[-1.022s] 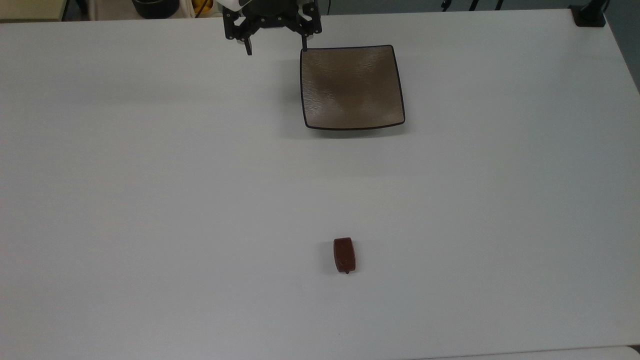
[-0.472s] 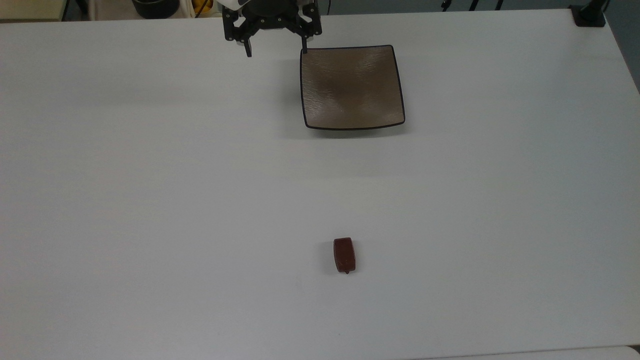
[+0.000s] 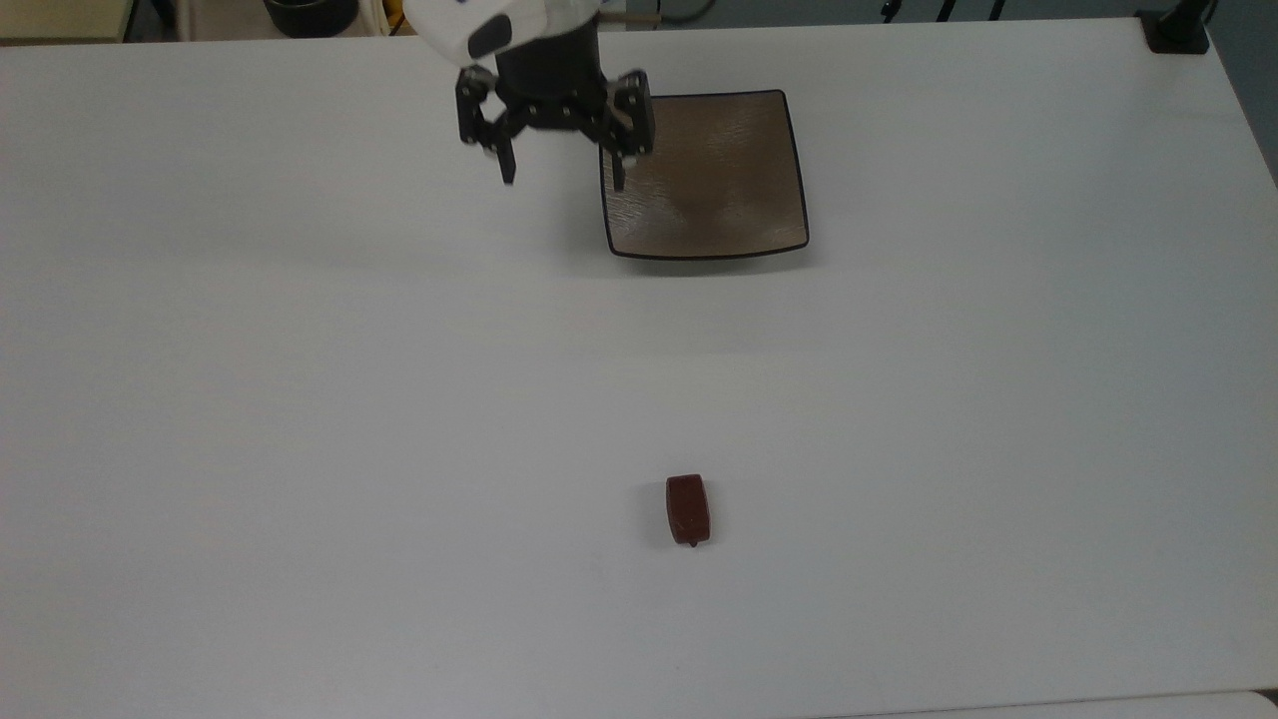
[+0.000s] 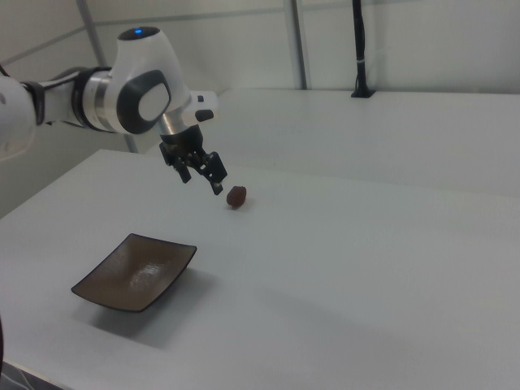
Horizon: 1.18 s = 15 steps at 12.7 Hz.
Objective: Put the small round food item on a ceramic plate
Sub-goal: 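Move the open gripper toward the small red-brown food item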
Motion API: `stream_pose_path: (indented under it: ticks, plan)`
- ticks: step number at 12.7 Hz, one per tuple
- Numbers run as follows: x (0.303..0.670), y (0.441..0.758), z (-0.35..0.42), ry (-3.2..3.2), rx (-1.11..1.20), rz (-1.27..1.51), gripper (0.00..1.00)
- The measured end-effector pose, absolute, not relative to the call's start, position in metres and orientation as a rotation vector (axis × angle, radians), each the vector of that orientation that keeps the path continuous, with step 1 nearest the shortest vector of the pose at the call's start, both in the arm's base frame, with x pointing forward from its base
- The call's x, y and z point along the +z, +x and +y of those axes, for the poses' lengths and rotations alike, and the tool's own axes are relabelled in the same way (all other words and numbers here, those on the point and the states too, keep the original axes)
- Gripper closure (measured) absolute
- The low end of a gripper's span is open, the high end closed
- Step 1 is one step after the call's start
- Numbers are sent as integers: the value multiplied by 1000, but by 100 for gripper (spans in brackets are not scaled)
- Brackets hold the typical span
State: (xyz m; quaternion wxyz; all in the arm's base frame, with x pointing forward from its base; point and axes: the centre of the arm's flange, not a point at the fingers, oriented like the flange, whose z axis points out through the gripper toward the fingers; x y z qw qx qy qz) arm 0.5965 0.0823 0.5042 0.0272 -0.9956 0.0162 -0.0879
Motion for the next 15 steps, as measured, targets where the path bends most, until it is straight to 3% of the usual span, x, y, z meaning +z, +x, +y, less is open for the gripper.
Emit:
stream_pose_path:
  ticks: [8, 15]
  plan:
    - [427, 669, 141, -3040, -371, 87, 0]
    - [365, 742, 178, -3041, -684, -97, 0]
